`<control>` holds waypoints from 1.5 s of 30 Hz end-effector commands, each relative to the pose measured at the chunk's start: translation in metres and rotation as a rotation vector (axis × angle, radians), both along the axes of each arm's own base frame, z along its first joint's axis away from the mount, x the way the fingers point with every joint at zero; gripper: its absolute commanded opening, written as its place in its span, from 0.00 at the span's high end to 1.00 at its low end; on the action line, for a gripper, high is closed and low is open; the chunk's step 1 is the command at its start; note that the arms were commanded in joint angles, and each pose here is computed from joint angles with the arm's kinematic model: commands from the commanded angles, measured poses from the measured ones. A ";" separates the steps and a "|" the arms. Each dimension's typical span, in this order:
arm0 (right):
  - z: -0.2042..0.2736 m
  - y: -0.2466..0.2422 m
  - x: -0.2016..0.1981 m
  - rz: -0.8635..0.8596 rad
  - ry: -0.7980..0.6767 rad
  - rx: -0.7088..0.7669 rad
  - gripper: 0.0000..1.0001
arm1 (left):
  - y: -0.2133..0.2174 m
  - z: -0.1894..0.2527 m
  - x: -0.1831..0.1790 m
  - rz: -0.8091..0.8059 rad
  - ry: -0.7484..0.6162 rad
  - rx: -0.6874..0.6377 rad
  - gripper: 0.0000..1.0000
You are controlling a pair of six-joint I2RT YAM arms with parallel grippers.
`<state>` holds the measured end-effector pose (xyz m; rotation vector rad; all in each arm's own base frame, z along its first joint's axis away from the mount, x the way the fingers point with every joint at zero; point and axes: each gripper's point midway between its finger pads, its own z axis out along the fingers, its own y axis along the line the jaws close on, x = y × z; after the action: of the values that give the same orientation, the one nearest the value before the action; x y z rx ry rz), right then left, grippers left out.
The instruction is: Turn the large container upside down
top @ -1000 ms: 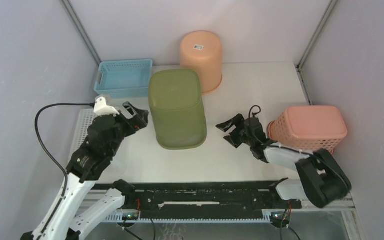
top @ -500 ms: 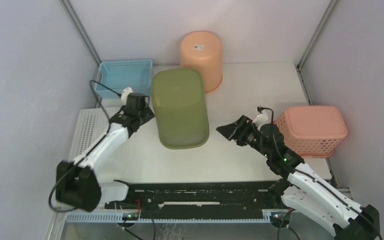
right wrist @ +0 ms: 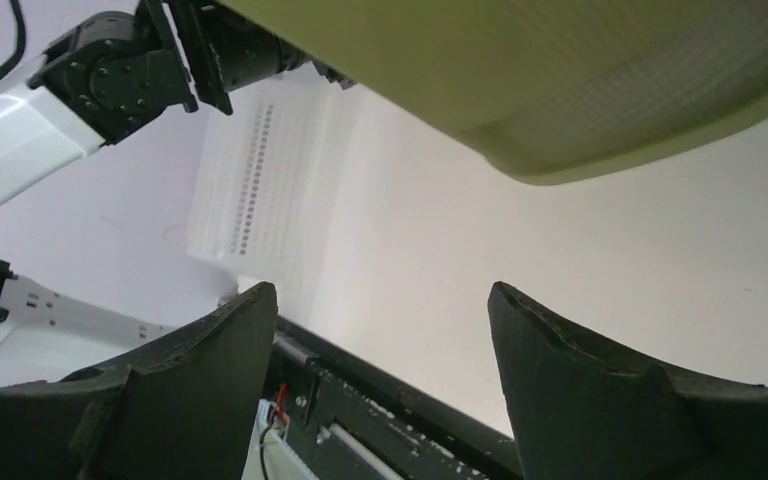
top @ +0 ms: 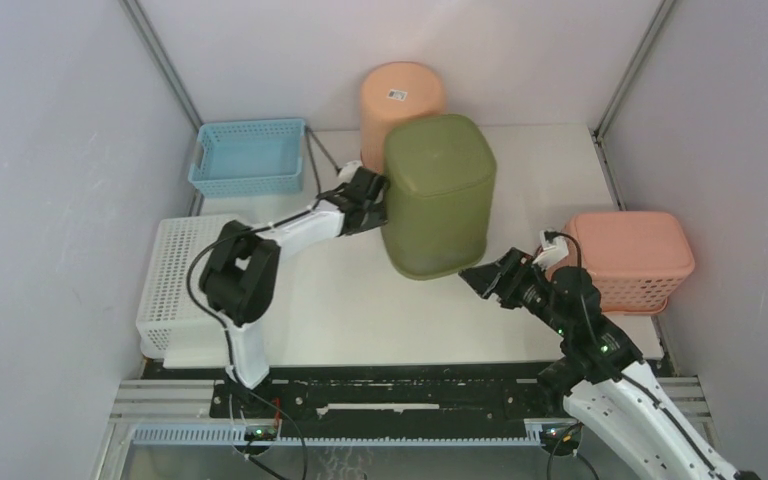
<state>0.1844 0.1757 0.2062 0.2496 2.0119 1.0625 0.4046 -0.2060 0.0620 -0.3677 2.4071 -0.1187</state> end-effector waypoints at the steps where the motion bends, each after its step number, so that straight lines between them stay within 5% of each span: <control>1: -0.003 -0.019 -0.001 -0.024 0.006 -0.052 0.14 | -0.092 0.043 0.032 -0.111 -0.094 -0.114 0.40; 7: -0.017 -0.030 0.001 -0.041 0.040 -0.058 0.13 | -0.182 0.084 0.076 -0.194 -0.153 -0.250 0.39; 12: -0.031 -0.028 0.008 -0.042 0.068 -0.056 0.13 | -0.202 0.114 0.096 -0.231 -0.198 -0.311 0.35; 26: -0.067 -0.018 0.140 -0.273 0.129 -0.073 0.16 | -0.020 0.169 0.026 -0.086 -0.340 -0.179 0.17; 36: -0.075 -0.062 0.235 -0.622 0.153 -0.074 0.13 | 0.105 0.149 0.053 0.161 -0.286 -0.051 0.04; 45: -0.087 -0.124 0.307 -0.764 0.229 -0.027 0.12 | 0.151 0.142 0.097 0.244 -0.250 0.045 0.03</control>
<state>0.4559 0.0807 0.1048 0.9837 1.9553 0.5232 0.4744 -0.0702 0.1781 -0.5994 2.1541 -0.0427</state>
